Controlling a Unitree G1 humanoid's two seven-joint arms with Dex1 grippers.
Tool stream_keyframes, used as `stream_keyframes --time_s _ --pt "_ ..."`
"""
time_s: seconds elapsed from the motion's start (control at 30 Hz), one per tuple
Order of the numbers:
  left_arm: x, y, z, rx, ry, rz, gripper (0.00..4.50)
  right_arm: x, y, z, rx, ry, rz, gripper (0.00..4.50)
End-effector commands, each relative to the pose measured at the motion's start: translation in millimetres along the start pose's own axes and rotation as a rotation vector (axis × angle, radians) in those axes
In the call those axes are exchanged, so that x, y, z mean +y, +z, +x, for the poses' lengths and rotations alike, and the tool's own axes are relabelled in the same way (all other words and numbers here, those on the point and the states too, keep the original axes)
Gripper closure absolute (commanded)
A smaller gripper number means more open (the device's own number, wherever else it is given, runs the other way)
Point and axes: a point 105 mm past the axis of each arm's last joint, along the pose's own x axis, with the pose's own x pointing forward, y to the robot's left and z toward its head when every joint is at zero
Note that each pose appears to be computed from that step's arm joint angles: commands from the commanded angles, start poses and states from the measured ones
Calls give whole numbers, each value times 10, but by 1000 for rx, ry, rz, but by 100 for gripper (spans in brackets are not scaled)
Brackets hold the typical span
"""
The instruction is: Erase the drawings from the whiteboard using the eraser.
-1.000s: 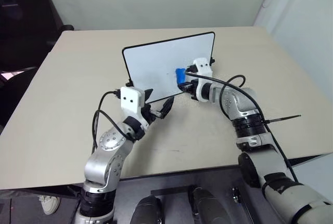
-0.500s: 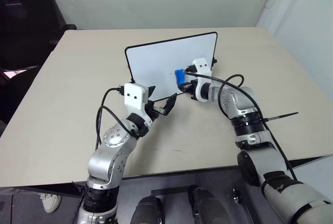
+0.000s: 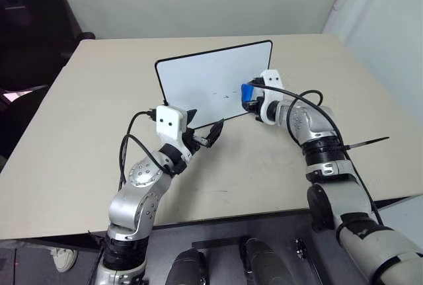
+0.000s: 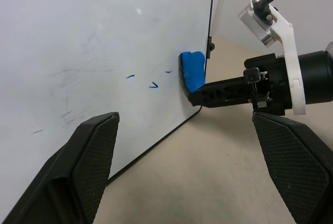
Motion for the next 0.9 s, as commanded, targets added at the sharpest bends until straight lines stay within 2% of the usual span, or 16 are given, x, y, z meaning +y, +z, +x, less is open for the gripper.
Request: stream_keyframes --time_s 0.03,0.3,0.6,0.77,0.9 --pt "-7 83 -4 -43 -14 11 0 394 104 2 -25 123 -72 413" --pt "-10 20 -14 -45 -12 7 0 681 54 17 4 210 -108 413" --pt "-63 97 27 -61 -10 10 0 130 18 50 49 -12 -42 413" --pt "-68 127 30 -65 -11 11 0 -32 98 17 16 -70 -13 413" --pt "-63 144 38 -66 -12 10 0 -10 148 3 -2 -54 -12 413"
